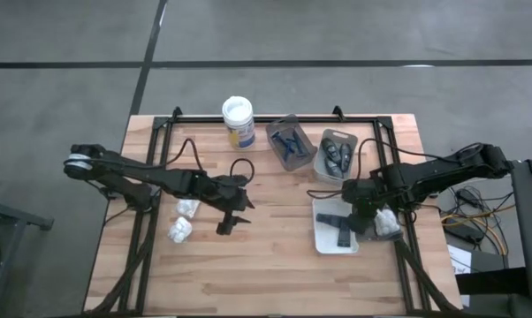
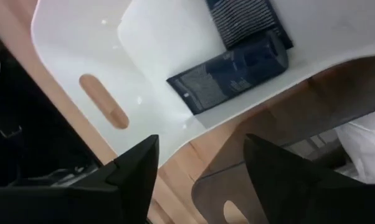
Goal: Pick & Place Travel size toiletries
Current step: Put the white cotton pack into the bottom black bin
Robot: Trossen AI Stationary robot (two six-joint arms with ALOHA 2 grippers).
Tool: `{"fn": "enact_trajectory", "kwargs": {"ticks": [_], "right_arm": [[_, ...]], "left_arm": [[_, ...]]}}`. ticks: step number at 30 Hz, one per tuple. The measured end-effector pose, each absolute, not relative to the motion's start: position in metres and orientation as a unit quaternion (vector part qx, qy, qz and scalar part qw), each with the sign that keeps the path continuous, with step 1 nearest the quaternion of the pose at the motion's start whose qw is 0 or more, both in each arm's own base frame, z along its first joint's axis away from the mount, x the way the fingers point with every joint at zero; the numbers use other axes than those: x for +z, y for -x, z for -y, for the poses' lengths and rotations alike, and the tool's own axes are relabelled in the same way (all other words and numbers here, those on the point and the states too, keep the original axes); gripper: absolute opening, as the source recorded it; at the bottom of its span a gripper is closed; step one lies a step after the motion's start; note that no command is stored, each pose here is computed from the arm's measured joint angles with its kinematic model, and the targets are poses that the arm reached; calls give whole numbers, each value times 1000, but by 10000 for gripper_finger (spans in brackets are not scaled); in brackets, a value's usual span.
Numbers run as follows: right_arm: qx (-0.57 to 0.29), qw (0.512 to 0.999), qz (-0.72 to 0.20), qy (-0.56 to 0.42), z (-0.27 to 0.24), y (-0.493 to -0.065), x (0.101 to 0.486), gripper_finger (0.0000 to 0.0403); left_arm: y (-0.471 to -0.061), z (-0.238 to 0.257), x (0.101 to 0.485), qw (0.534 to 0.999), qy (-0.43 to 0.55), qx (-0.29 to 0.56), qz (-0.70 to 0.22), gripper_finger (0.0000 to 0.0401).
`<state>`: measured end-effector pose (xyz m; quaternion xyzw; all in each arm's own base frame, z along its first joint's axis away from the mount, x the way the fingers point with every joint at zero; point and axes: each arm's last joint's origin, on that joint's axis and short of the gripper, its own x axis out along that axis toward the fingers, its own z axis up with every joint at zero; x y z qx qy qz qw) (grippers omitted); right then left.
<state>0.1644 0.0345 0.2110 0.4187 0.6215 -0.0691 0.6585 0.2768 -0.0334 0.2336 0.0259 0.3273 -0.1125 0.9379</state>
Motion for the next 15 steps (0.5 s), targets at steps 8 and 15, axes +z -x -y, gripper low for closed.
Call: {"fn": "enact_trajectory", "kwargs": {"ticks": [8,15], "right_arm": [[-30,709,-598,-372,-34,-168,216,256],[12,755,-563,-336,-35,-175,220,275]], "left_arm": [[-264,35,233,899,15,-74,-432,232],[-249,34,223,850,80,-25,-520,232]]}}
